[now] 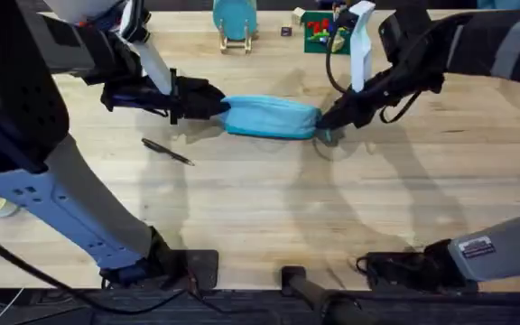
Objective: Unzip the bag, pick up the pens from the table one at a time and place them inside, then zip the bag closed.
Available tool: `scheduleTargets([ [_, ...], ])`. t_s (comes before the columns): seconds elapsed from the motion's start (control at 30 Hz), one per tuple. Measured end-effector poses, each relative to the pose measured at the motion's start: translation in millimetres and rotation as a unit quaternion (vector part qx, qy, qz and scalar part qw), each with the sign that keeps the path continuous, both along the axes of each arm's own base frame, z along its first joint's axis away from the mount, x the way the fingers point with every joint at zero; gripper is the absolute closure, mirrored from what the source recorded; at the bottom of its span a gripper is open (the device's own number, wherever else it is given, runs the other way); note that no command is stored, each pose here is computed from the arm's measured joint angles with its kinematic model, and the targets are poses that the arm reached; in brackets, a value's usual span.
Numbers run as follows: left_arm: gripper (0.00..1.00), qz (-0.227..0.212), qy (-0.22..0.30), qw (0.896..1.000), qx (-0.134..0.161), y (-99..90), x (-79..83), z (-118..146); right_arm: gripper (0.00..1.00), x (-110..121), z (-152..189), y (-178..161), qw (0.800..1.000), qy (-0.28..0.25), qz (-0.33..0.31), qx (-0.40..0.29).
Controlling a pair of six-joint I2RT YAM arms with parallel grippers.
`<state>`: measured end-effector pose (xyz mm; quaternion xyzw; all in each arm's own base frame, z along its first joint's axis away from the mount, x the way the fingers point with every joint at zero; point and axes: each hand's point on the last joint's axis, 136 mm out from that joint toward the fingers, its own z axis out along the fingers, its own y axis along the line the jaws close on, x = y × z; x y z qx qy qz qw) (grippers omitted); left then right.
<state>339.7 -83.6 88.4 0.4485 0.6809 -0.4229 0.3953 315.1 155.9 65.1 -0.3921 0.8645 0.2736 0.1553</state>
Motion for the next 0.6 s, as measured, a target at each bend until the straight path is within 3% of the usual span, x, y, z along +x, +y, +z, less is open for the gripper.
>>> scheduleTargets([
  [0.6, 0.959, 0.0, 0.0, 1.0, 0.0, 0.0, 0.0, -0.1, 0.97, 0.6, 1.5, -3.0, 0.999, 0.022, -0.028, -0.011],
])
